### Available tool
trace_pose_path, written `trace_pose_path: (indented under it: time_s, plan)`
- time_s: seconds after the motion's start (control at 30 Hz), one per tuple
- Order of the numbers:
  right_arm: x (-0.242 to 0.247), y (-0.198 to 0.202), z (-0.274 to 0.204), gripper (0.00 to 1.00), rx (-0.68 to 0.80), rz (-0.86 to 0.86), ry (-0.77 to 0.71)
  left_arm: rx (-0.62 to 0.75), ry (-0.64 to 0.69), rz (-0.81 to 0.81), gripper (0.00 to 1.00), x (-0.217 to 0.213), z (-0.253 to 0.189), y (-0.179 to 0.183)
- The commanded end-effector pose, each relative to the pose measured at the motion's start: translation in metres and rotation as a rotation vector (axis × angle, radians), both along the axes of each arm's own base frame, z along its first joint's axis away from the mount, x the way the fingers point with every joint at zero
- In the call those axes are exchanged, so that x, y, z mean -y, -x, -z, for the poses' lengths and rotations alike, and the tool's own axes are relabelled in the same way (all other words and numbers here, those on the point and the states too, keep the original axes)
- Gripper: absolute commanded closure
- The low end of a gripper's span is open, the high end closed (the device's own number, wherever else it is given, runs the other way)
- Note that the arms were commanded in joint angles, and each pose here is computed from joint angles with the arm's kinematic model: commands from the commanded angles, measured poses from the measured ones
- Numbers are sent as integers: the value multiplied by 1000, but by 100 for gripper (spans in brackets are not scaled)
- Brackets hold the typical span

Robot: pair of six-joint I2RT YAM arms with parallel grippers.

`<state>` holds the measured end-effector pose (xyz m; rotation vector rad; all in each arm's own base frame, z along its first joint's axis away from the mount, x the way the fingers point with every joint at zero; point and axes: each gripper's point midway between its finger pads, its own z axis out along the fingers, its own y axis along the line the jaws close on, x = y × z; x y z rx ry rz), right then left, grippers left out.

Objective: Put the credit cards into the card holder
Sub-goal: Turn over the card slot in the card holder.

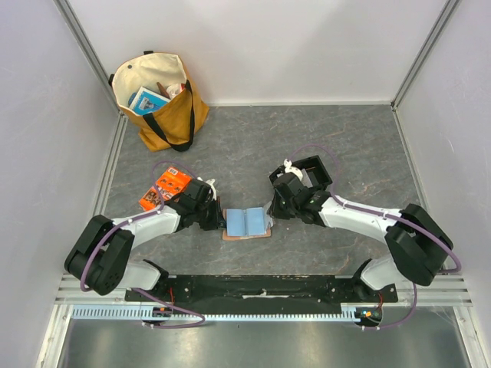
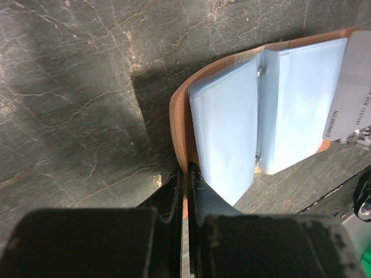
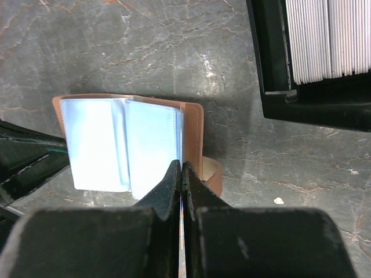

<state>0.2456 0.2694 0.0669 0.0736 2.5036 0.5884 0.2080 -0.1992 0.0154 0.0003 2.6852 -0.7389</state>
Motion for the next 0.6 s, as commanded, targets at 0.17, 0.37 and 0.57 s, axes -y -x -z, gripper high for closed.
trace_pose_path:
  time_s: [0.17,0.37,0.57]
  plan:
    - [-3,7,25,100,-58,-30,17,-28,-85,34,98,-13,19,8]
    - [-23,4,11,100,-46,-53,-90,-36,-70,51,98,-9,19,9]
    - [-44,5,-18,100,-7,-134,-200,-26,-35,91,98,3,15,8]
